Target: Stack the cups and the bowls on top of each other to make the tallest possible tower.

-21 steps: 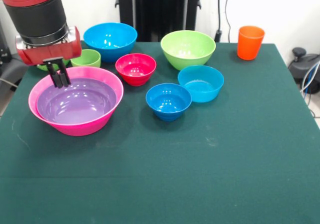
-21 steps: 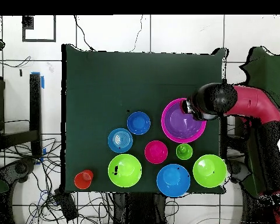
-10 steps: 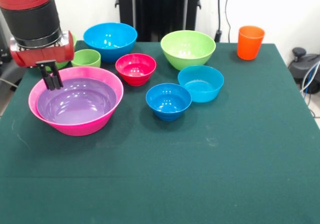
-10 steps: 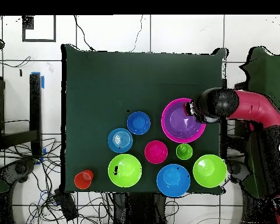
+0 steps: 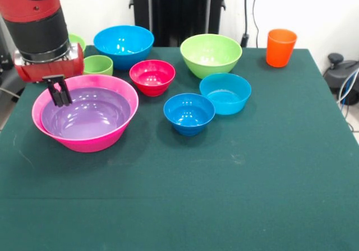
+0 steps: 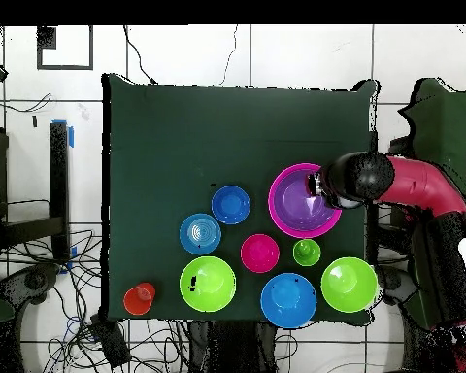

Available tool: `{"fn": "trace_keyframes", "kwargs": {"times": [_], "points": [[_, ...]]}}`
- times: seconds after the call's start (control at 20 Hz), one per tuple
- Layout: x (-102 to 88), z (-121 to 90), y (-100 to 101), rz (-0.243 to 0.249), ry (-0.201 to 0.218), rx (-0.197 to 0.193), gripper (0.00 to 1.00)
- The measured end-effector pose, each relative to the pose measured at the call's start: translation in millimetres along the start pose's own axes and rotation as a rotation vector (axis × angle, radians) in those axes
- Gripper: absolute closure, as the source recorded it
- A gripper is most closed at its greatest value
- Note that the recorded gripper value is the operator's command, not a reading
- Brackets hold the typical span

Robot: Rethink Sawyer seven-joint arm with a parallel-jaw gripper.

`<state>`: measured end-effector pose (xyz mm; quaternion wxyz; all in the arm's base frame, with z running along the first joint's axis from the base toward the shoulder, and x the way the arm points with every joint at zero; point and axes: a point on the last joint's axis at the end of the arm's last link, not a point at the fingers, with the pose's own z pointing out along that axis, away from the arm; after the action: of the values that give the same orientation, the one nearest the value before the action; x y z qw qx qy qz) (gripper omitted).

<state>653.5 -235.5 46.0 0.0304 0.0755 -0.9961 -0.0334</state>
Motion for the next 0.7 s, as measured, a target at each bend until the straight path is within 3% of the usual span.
{"fn": "trace_keyframes", "kwargs": {"times": [0.7], "points": [[11.0, 49.6, 13.2, 0.008, 0.013, -0.059, 1.00]]}}
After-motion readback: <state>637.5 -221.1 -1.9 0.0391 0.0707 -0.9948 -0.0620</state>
